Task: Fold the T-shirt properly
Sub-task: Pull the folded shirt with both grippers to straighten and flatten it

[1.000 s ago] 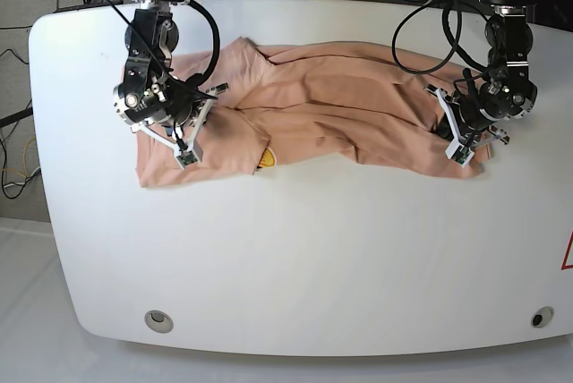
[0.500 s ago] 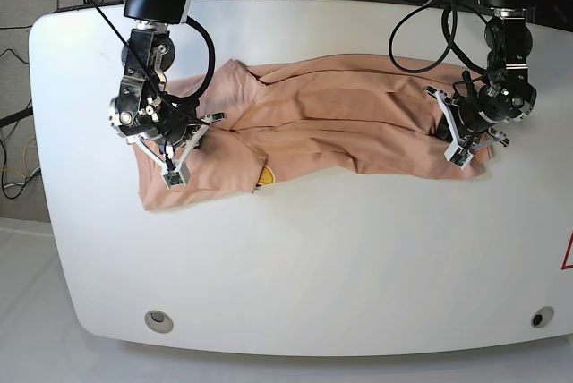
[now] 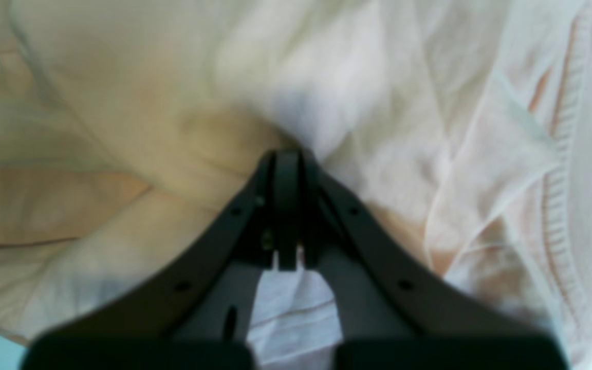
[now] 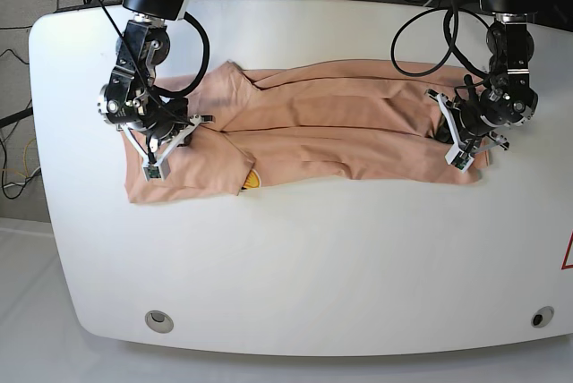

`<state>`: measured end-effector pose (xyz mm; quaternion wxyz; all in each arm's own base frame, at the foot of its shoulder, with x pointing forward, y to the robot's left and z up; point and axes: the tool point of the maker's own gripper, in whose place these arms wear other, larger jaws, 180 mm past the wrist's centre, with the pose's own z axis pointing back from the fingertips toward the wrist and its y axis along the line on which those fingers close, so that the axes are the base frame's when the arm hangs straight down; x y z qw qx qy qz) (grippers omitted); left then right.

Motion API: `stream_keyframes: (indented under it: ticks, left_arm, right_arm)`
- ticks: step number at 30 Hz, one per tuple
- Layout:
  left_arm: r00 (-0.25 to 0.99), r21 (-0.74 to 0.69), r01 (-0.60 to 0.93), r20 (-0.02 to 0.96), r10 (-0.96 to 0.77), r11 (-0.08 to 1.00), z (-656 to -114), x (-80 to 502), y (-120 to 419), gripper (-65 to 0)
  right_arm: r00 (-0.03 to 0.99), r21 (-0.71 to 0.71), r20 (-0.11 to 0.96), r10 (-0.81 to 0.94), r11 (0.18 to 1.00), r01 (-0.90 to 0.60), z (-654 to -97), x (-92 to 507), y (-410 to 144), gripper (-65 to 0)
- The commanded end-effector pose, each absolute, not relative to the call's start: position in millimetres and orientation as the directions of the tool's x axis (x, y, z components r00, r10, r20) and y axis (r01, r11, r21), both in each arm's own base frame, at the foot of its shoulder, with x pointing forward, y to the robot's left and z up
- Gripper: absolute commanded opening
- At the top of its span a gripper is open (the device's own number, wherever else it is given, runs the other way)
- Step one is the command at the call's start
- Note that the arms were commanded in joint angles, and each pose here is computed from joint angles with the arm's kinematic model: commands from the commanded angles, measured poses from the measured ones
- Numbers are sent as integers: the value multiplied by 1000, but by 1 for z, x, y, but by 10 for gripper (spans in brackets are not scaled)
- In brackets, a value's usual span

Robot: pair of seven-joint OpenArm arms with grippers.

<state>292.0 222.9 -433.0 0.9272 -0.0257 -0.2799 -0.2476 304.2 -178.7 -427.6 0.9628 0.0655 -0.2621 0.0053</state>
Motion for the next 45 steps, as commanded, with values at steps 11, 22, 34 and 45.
stream_keyframes:
  ticks: [11, 22, 34, 45]
  left_arm:
    - [809, 138, 491, 295, -509, 860, -464, 246, 259, -646]
    - [810, 137, 492, 289, -510, 860, -465, 243, 260, -646]
    - [809, 139, 492, 292, -510, 859, -464, 245, 260, -646]
    - [807, 170, 494, 275, -523, 852, -459, 246, 276, -646]
  right_arm:
    - [911, 77, 410, -55, 997, 25, -445, 272, -203, -637]
    - [910, 73, 407, -79, 996, 54, -445, 259, -208, -637]
    - [904, 68, 414, -101, 994, 80, -442, 248, -211, -637]
    - [904, 91, 412, -111, 993, 81, -444, 249, -201, -637]
